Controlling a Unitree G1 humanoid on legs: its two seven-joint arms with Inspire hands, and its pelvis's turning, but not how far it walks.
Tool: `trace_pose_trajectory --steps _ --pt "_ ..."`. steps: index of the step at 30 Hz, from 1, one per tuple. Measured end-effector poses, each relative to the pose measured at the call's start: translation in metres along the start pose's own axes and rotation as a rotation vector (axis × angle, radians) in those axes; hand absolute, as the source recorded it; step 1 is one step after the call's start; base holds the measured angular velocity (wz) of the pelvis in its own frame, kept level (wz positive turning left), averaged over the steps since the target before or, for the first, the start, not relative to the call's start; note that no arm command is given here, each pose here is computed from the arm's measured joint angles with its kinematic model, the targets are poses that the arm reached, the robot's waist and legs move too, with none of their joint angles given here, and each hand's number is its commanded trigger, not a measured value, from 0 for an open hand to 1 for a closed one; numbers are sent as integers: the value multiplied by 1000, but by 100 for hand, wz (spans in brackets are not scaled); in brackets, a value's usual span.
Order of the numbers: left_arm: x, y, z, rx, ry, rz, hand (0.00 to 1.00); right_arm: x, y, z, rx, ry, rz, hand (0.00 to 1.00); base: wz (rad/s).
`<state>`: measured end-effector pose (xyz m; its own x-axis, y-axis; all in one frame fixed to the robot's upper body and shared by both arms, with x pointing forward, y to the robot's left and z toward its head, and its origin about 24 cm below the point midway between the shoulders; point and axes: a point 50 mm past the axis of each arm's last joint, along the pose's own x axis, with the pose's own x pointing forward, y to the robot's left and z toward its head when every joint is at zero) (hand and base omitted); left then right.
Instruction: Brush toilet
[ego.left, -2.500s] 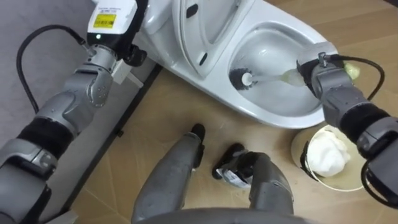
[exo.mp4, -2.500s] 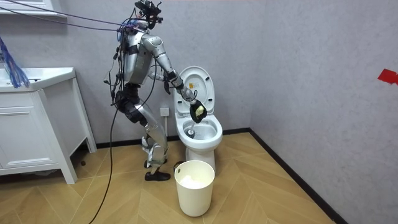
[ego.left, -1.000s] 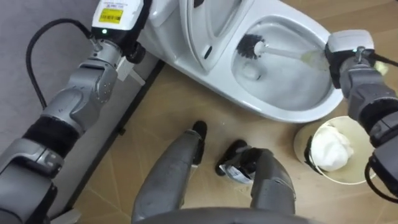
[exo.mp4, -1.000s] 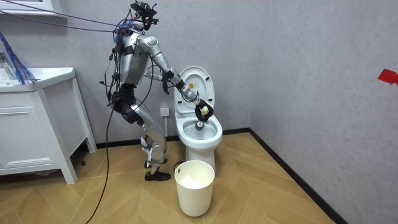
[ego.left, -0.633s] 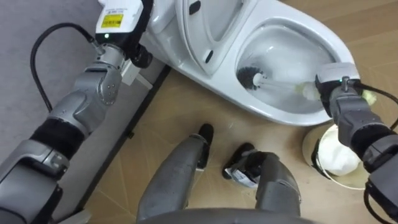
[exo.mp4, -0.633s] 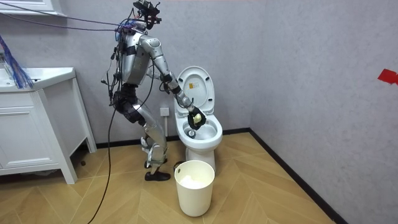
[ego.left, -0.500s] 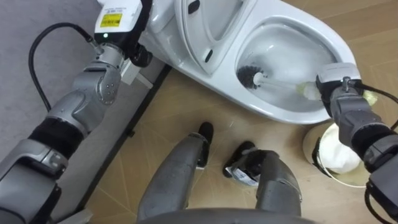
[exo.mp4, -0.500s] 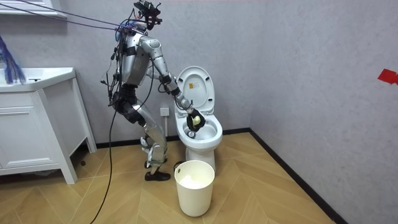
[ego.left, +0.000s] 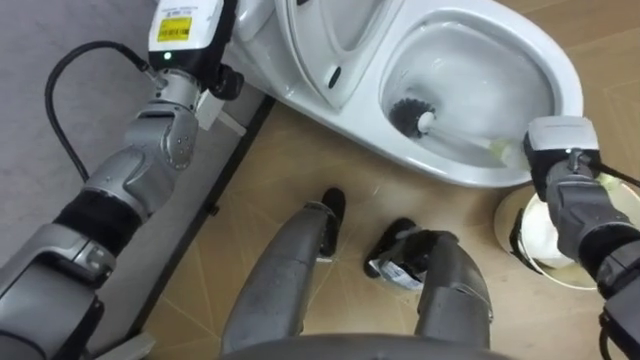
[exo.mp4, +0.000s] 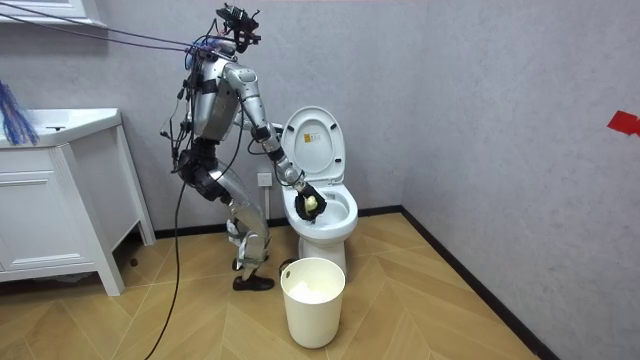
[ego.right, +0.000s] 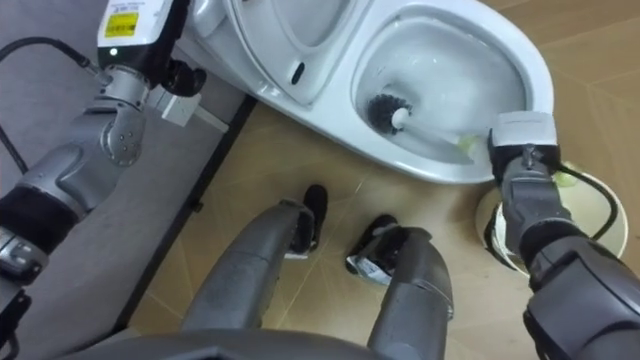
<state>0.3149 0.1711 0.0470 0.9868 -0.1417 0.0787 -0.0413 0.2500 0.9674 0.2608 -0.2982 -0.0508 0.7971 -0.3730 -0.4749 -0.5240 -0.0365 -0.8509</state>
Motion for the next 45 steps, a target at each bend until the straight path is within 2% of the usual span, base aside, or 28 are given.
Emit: trace_pose_trajectory --steps 2,7,14,24,29,32,34,36,41,45 --pt "1 3 4 0 -10 10 0 2 -4 0 120 25 24 100 5" --pt "3 17 7 32 -44 60 0 13 -39 1 509 88 4 100 10" --pt "4 34 4 125 -65 123 0 16 -52 -9 561 116 -22 100 0" --pt "9 32 4 161 -73 77 0 18 -65 -10 394 77 -75 100 -3" --pt "10 26 5 159 -64 56 0 19 -78 -4 191 42 -124 100 -1" --pt "12 21 10 133 -60 47 0 19 -77 -4 14 34 -122 100 -5" --pt "12 18 12 124 -59 38 0 19 -73 0 -128 15 -103 100 -12" --pt "12 16 12 119 -58 35 0 18 -71 2 -181 14 -95 100 -5" --pt "10 9 12 81 -42 15 0 16 -57 3 -233 3 -75 100 5" --pt "2 -1 8 40 -14 -6 0 7 -22 3 -238 -9 -63 100 7"
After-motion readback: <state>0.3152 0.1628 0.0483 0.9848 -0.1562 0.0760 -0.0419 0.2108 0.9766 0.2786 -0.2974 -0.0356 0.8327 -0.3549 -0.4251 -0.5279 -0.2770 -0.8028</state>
